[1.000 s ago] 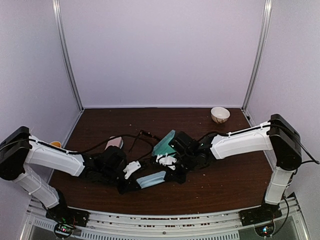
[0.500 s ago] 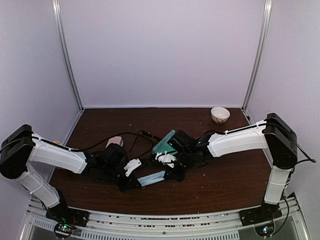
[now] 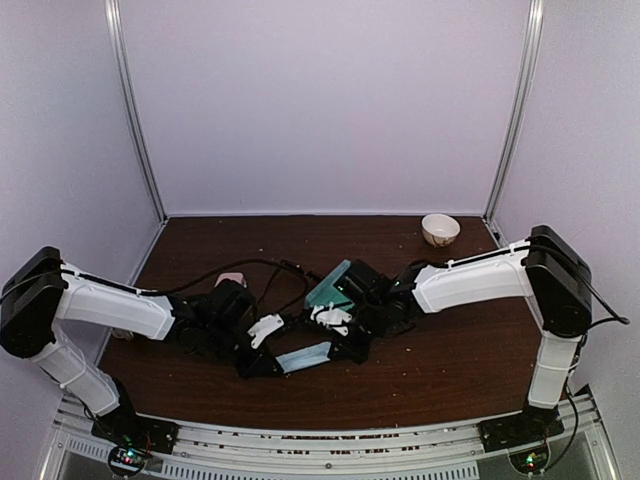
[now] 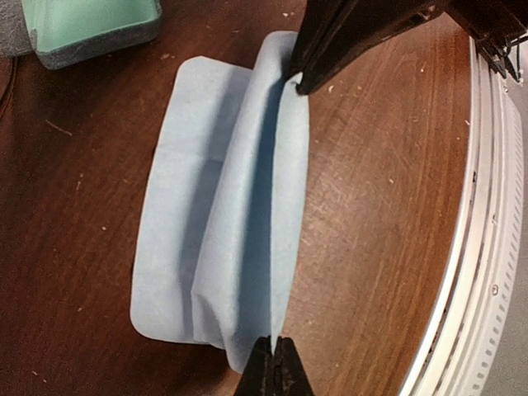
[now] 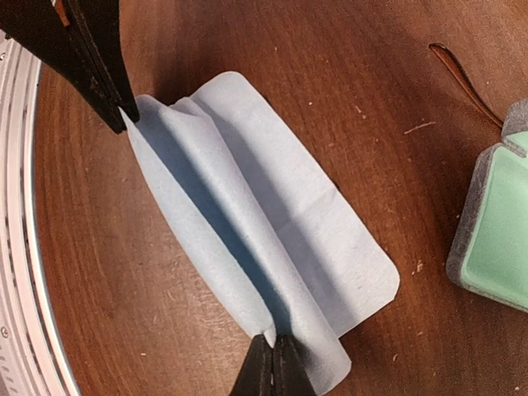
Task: Organize the sunglasses
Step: Fold the glasses cleaning cloth at the center of the board.
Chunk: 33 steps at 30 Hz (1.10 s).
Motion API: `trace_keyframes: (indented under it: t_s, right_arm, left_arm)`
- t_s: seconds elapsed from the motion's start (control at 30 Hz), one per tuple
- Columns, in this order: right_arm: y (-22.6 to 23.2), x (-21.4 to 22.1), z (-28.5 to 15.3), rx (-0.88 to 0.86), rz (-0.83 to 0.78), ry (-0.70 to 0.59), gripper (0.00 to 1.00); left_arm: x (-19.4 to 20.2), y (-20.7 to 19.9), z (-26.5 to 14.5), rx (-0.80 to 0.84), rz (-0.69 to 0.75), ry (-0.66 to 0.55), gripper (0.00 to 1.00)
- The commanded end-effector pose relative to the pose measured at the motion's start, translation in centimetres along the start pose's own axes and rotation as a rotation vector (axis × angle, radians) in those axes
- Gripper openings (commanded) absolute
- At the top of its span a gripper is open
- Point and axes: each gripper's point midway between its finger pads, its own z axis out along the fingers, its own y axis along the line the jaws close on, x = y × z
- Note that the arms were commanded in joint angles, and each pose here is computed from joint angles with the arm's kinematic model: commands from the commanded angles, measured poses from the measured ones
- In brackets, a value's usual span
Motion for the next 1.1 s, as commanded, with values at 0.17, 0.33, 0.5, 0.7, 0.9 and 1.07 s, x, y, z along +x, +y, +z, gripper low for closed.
trace_keyframes:
  t_s: [0.17, 0.33, 0.5, 0.7, 0.9, 1.07]
  right_arm:
    - [2.0, 2.1, -2.3, -0.066, 0.054, 0.002, 0.0]
    - [3.1, 2.9, -2.2, -0.113, 0.063, 0.029, 0.0]
    - [2.7, 2.6, -2.3, -0.088, 0.057, 0.027, 0.0]
    - [1.9, 1.4, -2.6, -0.052, 0.041, 0.012, 0.0]
    - [1.3, 0.8, -2.6, -0.037, 0.042, 0.005, 0.0]
    - [0.5, 0.5, -2.6, -0.032, 0.058, 0.004, 0.0]
  left_arm:
    - [-0.7, -3.5, -1.5, 0.155, -0.051, 0.004, 0.0]
    - [-0.7, -4.8, -1.6, 0.224, -0.073, 0.003, 0.0]
    - [-1.4, -5.4, -2.0, 0.253, -0.078, -0.027, 0.0]
    - [-1.3, -4.6, -1.1, 0.225, -0.09, -0.003, 0.0]
    - [-1.8, -3.9, -0.8, 0.226, -0.107, -0.009, 0.0]
    - [-2.0, -3.2, -0.9, 0.227, -0.127, -0.012, 0.0]
